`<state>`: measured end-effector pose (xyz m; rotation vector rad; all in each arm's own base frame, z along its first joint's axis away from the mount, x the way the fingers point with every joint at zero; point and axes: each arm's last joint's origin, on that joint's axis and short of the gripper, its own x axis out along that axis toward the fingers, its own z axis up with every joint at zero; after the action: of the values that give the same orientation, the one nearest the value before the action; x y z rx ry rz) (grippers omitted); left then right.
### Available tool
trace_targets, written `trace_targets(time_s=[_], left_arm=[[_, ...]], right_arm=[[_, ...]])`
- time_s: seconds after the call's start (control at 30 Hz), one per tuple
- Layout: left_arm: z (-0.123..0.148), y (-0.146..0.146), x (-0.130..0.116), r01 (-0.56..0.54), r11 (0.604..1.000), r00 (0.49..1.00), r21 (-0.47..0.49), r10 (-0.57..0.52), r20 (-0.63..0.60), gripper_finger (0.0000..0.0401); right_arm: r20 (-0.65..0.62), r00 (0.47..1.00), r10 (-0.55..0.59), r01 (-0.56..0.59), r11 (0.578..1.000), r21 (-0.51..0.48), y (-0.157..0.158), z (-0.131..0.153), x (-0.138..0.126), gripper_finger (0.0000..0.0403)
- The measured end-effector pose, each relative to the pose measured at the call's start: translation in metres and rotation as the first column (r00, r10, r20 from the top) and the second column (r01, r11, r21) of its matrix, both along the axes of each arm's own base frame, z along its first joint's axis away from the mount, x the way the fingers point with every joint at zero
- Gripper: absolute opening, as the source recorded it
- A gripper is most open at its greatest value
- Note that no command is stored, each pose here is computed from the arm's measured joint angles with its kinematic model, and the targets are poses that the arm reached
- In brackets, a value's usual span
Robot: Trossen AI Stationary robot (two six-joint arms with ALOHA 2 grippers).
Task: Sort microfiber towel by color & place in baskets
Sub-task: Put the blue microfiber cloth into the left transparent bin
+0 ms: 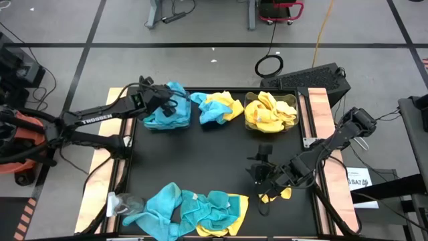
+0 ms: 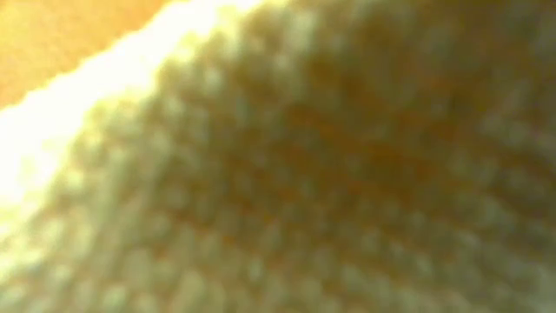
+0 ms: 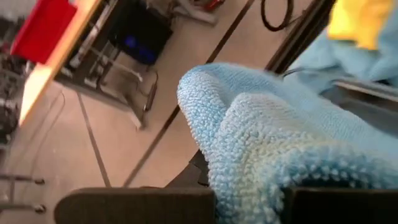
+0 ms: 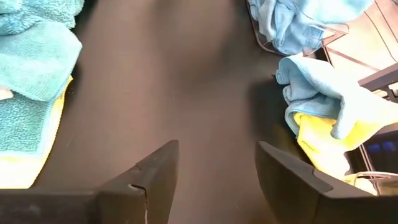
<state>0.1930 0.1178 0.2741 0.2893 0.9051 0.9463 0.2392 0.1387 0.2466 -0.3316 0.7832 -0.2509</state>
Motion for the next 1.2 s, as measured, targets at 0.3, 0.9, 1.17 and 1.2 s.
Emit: trace_targets(time_s=[0.3, 0.9, 1.17, 1.2], left_arm=[[-0.033, 0.020, -0.021, -0.062, 0.987, 0.998, -0.146, 0.066, 0.022, 0.0007], [-0.087, 0.012, -0.042, -0.095, 0.942, 0.995, -0.321, 0.080, -0.061, 0.0022], [-0.088, 0.011, -0.041, -0.085, 0.926, 0.996, -0.368, 0.083, -0.024, 0.0137], [-0.088, 0.011, -0.041, -0.080, 0.922, 0.997, -0.378, 0.081, -0.015, 0.0155]], right_arm=[[-0.002, 1.000, -0.009, 0.009, 1.000, 0.007, 0.000, 0.000, -0.001, 0.0203], [-0.003, 1.000, -0.012, 0.012, 1.000, 0.008, 0.000, 0.000, -0.001, 0.0203], [0.000, 1.000, -0.016, 0.016, 1.000, 0.013, 0.000, 0.000, -0.001, 0.0203], [0.000, 1.000, -0.017, 0.017, 1.000, 0.013, 0.000, 0.000, -0.001, 0.0203]])
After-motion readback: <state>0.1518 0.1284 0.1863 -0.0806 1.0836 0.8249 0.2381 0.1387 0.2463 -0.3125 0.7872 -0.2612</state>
